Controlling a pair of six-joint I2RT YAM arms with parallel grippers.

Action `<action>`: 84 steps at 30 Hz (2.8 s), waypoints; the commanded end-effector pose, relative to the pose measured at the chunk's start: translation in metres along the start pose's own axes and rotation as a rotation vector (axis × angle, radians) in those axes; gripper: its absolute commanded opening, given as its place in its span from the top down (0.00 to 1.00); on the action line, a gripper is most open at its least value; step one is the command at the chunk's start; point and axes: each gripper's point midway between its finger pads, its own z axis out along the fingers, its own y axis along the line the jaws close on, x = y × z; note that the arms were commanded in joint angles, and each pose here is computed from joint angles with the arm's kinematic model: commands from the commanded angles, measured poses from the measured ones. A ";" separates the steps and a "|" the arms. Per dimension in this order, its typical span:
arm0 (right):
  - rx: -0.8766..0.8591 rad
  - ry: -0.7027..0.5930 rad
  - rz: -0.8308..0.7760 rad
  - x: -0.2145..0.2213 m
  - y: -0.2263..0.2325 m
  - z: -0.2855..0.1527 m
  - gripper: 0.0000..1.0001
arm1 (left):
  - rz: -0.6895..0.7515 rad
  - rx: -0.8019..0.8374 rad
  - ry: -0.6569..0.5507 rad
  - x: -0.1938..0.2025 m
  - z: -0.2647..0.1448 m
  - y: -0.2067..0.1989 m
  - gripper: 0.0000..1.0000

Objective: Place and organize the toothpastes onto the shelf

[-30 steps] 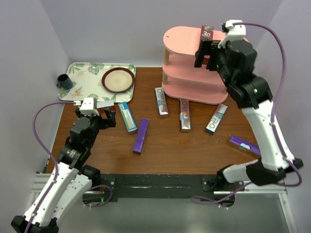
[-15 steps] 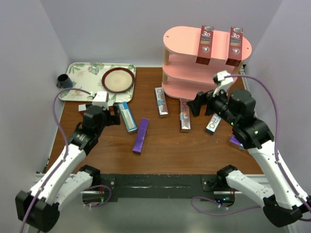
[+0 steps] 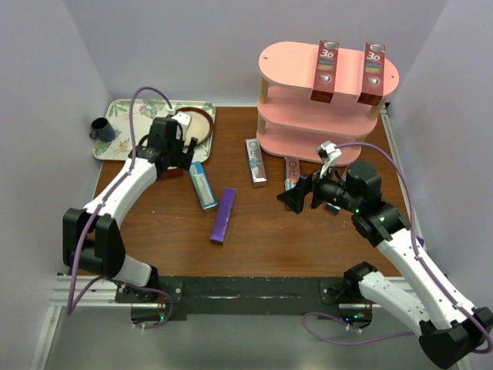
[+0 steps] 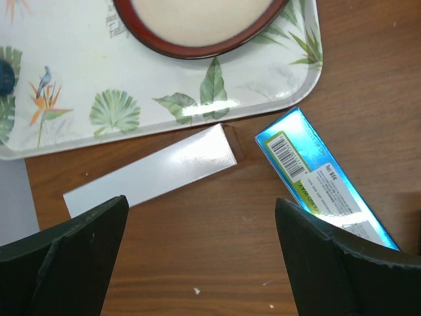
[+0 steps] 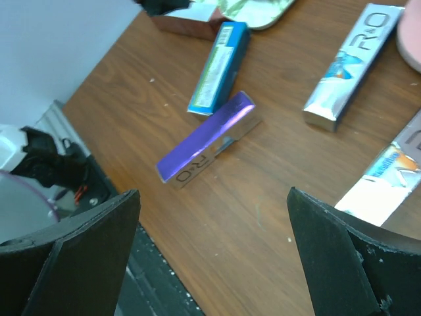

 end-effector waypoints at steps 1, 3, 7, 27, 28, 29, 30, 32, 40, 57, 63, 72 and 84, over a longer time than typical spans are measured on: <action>-0.126 -0.042 -0.030 -0.009 0.025 -0.005 0.01 | 0.230 0.079 0.022 -0.006 0.017 -0.006 0.00; -0.146 -0.020 -0.037 -0.002 0.028 -0.007 0.02 | 0.266 0.093 0.031 -0.008 0.026 -0.009 0.00; -0.182 0.007 -0.036 0.012 0.035 -0.006 0.01 | 0.317 0.064 0.089 0.005 0.055 -0.007 0.00; -0.183 0.092 -0.027 0.037 0.030 0.002 0.02 | 0.163 0.206 0.121 0.032 0.113 -0.003 0.01; -0.182 0.093 -0.026 0.037 0.030 0.002 0.01 | 0.150 0.236 0.139 0.037 0.113 -0.008 0.01; -0.179 0.094 -0.027 0.038 0.029 0.002 0.02 | 0.140 0.240 0.150 0.040 0.113 -0.008 0.01; -0.179 0.092 -0.026 0.037 0.029 0.002 0.02 | 0.124 0.243 0.168 0.045 0.114 -0.010 0.01; -0.182 0.093 -0.024 0.038 0.029 0.003 0.02 | 0.110 0.237 0.206 0.053 0.110 -0.009 0.03; -0.186 0.091 -0.025 0.039 0.029 0.004 0.02 | 0.063 0.133 0.230 0.062 0.084 0.008 0.05; -0.177 0.094 -0.024 0.041 0.027 0.005 0.02 | -0.502 -0.230 0.177 0.036 0.038 0.030 0.00; -0.170 0.092 -0.033 0.042 0.026 0.002 0.02 | -0.575 -0.447 0.220 0.052 0.032 0.045 0.00; -0.174 0.086 -0.043 0.043 0.027 0.002 0.02 | -0.733 -0.559 0.178 0.071 0.024 0.077 0.00; -0.184 0.090 -0.052 0.045 0.030 0.001 0.02 | -0.825 -0.590 0.225 0.091 0.054 0.086 0.00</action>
